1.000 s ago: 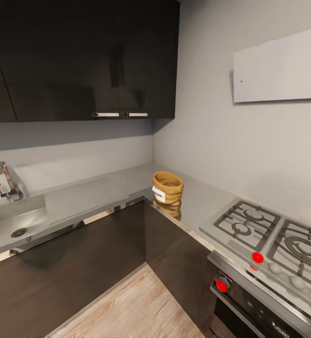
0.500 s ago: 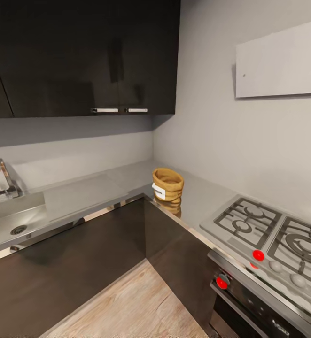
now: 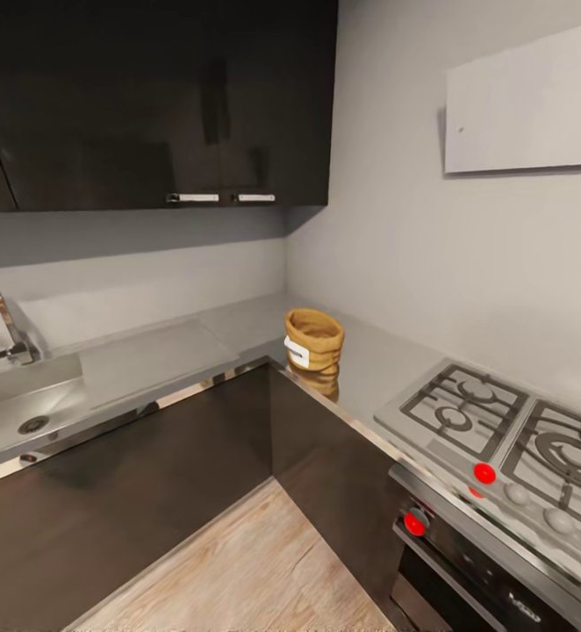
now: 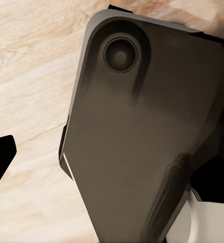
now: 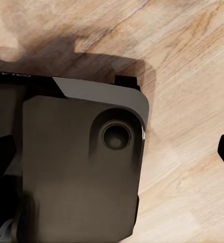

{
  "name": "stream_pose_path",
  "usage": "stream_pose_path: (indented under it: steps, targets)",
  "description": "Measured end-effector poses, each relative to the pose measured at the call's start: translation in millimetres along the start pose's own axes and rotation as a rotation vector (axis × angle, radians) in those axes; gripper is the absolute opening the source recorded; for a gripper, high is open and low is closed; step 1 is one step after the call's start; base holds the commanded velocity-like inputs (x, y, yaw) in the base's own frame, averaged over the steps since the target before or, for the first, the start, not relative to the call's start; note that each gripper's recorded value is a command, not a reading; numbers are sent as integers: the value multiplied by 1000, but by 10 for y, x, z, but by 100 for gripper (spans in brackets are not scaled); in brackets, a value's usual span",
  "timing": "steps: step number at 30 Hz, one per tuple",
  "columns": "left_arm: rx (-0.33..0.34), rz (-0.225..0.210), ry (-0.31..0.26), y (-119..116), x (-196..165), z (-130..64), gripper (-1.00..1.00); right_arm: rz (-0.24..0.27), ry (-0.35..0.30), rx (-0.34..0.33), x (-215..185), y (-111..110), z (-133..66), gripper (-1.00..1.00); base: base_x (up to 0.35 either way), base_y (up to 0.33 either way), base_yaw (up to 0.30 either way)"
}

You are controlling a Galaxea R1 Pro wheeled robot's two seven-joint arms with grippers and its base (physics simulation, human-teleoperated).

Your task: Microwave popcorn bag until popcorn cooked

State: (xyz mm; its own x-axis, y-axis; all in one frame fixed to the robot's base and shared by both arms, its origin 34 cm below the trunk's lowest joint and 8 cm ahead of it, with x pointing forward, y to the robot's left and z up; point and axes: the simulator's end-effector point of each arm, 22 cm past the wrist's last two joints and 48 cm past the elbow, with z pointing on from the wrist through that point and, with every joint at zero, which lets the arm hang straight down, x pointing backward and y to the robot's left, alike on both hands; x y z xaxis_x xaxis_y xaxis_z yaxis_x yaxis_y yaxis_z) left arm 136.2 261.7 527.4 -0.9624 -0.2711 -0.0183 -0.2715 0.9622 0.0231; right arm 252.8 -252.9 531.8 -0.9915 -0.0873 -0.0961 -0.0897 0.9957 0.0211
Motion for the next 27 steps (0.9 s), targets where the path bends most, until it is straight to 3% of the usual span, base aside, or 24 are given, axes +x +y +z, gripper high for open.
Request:
stream_pose_path:
  steps: [27]
  targets:
    - [-12, 1, 43, 44, 166, -6, 100, 12, 47, 0, 181, 0, 31, 100, 0, 0, 0]
